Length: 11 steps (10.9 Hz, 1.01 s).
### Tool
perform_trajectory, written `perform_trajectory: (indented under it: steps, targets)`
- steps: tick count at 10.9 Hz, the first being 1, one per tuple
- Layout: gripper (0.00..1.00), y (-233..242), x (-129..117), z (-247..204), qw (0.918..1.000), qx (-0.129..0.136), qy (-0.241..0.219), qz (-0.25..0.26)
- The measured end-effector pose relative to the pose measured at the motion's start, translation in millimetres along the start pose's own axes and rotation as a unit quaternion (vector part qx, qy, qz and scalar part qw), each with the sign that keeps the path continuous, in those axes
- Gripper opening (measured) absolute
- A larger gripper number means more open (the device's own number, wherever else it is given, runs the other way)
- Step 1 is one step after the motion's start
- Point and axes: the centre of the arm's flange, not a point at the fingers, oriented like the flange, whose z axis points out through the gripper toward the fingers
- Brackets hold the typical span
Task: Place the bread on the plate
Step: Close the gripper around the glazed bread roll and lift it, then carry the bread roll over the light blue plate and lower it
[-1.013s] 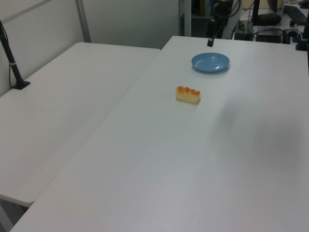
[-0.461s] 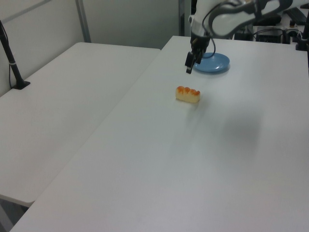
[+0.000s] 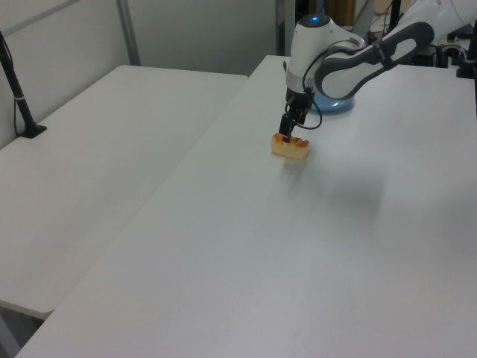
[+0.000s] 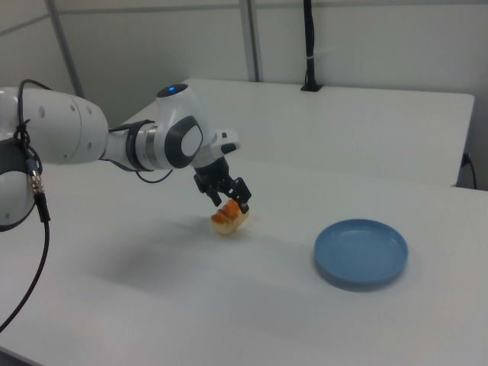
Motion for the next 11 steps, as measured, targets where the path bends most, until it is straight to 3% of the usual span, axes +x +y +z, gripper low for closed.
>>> perform_trajectory:
  steps: [2, 5, 8, 11]
  targets:
    - [0.95, -6, -5, 13, 1.0, 0.004, 0.001, -0.002]
    - [0.47, -13, -9, 23, 1.0, 0.008, 0.0, 0.0]
    - [0.41, 5, -2, 11, 0.9998, 0.006, 0.011, 0.013]
    - [0.41, 89, 11, -23, 0.9998, -0.015, 0.016, -0.002]
